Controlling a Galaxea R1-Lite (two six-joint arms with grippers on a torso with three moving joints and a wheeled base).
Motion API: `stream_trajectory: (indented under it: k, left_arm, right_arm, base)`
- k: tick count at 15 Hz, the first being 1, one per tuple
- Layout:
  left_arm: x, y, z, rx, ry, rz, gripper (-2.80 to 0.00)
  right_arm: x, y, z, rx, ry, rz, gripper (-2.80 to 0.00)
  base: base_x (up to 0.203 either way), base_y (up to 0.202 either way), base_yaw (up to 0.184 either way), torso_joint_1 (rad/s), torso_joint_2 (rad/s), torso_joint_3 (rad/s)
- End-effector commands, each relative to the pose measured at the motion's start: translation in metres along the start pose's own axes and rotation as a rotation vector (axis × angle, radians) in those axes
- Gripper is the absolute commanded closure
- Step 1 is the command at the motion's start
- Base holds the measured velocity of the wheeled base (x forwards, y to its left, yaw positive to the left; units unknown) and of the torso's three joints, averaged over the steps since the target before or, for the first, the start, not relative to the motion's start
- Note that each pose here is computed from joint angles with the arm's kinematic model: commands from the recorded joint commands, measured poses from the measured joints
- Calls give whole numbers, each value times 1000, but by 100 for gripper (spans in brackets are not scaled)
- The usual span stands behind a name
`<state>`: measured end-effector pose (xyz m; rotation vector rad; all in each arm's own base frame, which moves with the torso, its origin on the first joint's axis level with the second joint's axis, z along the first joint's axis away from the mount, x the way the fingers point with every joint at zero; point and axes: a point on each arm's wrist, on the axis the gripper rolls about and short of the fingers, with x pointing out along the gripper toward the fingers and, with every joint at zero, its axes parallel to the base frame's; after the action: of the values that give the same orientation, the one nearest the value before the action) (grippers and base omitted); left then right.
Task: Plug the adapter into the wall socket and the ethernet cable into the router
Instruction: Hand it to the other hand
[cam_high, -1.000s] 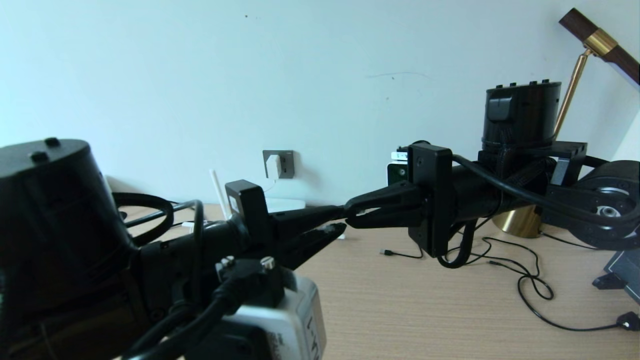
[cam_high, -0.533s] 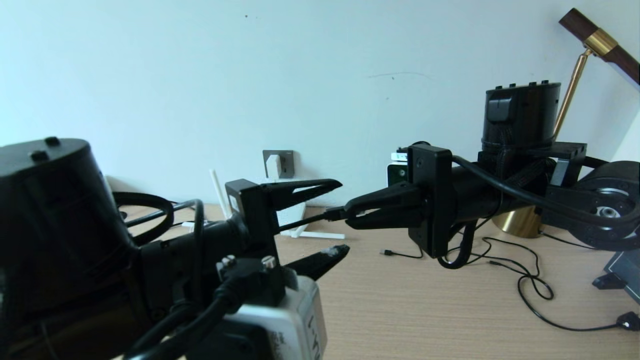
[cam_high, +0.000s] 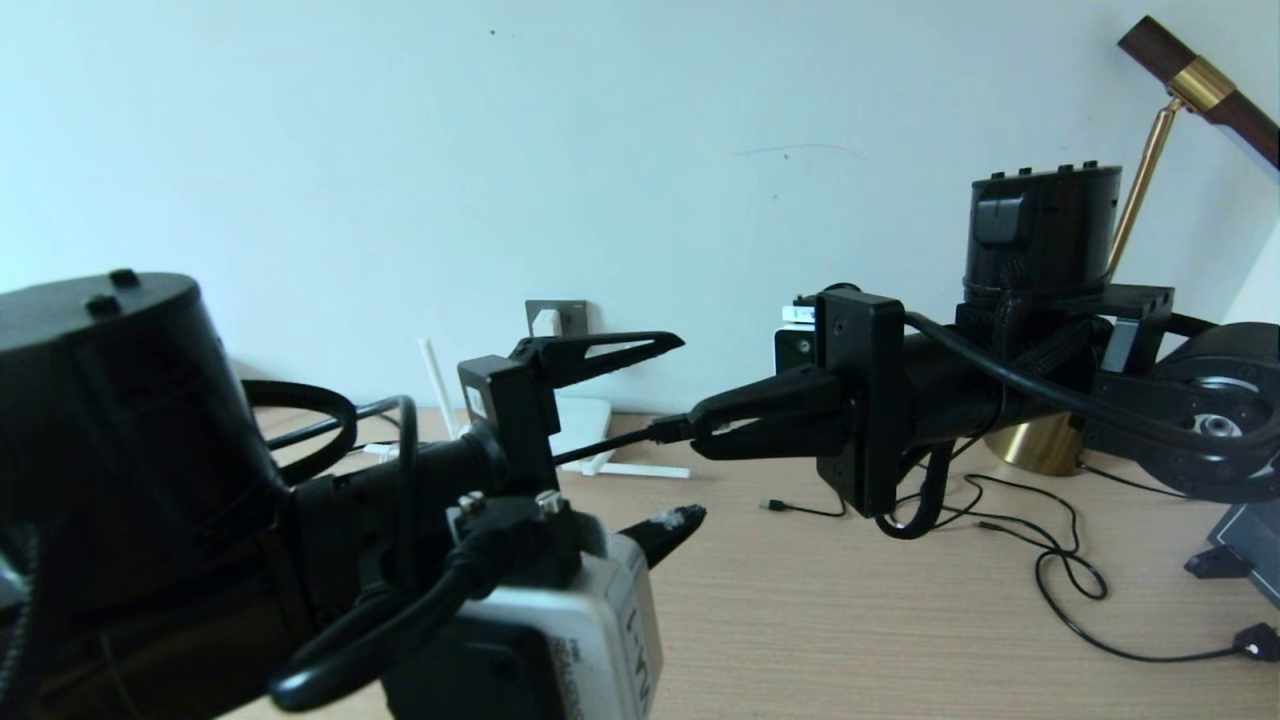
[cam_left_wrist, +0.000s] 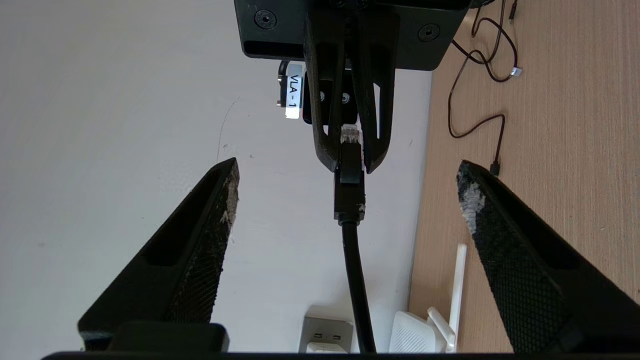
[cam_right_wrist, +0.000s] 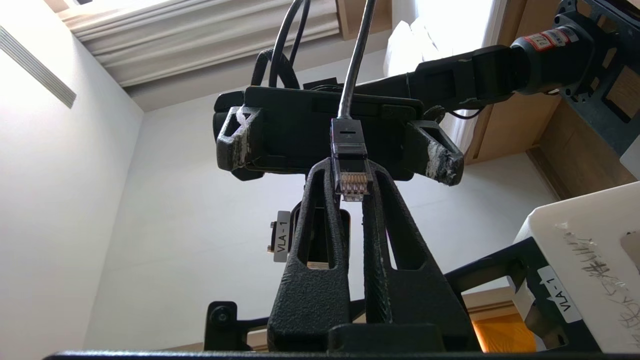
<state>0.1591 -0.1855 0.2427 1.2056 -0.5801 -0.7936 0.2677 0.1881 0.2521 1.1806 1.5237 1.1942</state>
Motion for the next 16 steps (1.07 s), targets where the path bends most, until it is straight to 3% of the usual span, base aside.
stream_trajectory:
  k: [1,16]
  left_arm:
    - [0,0,0,7,-2,2,0]
    - [2,-2,0,7,0,-5,0]
  right_arm:
    - [0,0,0,8,8,0,0]
    - [1,0,0,8,8,0,0]
  base:
    - [0,0,0,0,0,0]
    - [0,0,0,0,0,0]
